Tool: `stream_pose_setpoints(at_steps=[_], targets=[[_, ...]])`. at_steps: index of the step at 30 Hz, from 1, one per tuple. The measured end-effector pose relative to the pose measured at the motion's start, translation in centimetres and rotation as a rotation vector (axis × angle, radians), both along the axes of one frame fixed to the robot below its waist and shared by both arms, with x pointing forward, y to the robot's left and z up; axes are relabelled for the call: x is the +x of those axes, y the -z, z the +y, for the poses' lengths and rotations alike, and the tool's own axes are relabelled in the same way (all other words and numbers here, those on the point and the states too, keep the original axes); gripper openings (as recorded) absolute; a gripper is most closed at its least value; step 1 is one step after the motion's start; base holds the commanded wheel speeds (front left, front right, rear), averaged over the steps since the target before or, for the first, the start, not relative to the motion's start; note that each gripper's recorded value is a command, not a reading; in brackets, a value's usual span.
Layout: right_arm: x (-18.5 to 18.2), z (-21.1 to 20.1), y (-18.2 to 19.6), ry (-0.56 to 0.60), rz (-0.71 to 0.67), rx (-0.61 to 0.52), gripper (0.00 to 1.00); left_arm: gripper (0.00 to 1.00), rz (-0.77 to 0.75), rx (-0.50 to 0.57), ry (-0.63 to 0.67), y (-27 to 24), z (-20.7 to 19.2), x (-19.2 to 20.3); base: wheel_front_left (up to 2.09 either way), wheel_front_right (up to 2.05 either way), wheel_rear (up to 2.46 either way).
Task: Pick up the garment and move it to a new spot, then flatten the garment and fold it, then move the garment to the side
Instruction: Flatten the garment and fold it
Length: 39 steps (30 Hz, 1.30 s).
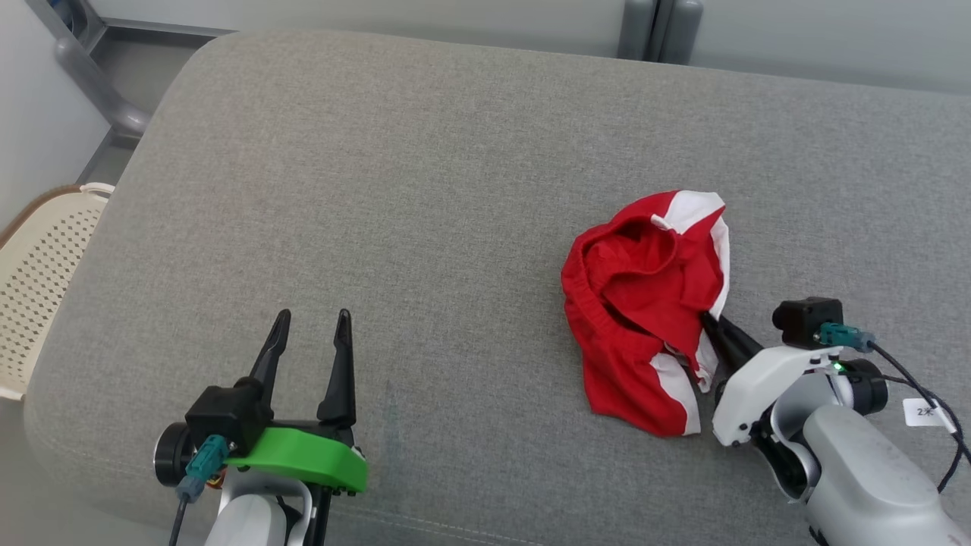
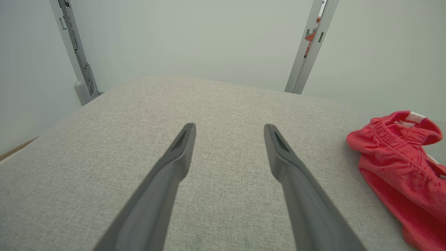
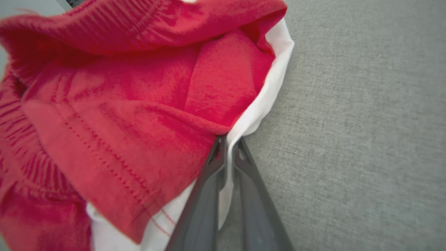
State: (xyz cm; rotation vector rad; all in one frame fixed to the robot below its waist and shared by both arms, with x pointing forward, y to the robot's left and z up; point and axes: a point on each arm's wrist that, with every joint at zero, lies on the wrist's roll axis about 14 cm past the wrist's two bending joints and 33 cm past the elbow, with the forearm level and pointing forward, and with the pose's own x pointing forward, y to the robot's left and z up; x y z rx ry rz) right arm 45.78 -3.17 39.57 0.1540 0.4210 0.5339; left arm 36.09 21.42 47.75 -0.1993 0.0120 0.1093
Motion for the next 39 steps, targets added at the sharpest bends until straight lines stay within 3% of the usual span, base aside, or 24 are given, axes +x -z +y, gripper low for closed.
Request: stream_pose_setpoints(at_steps=[6,12,22,23,24,25,33,39], targets=[[1.7,-3.7,-2.3,0.036,-0.127,-0.065,0.00,1.00,-0.016,-0.003,0.007,-0.5,-0.3,0.1,0.00,0.00,0.00],[2.2,-10.2,-4.7,0.120,-0.230,-0.152,0.00,1.00,-0.027,-0.011,0.031,-0.7,-1.2,0.2,0.00,0.00,0.00],[-2.6,-18.9,-3.1,0.307,-0.158,-0.210,0.00,1.00,-0.043,-0.018,0.088,-1.1,-3.0,1.1,0.00,0.00,0.00],[-2.9,-19.2,-2.9,0.317,-0.152,-0.206,0.36,1.00,-0.043,-0.018,0.091,-1.1,-3.1,1.2,0.00,0.00,0.00],[-3.2,-19.2,-3.0,0.326,-0.152,-0.199,0.87,1.00,-0.043,-0.016,0.094,-1.1,-3.2,1.3,0.00,0.00,0.00],[-3.3,-19.2,-3.1,0.334,-0.158,-0.190,1.00,1.00,-0.042,-0.014,0.101,-1.1,-3.4,1.3,0.00,0.00,0.00],[-2.3,-17.6,-6.8,0.325,-0.291,-0.157,1.00,1.00,-0.045,-0.001,0.121,-1.2,-3.8,1.4,0.00,0.00,0.00],[-1.8,-15.3,-8.0,0.276,-0.318,-0.147,1.00,1.00,-0.055,0.003,0.113,-1.5,-3.4,1.1,0.00,0.00,0.00]])
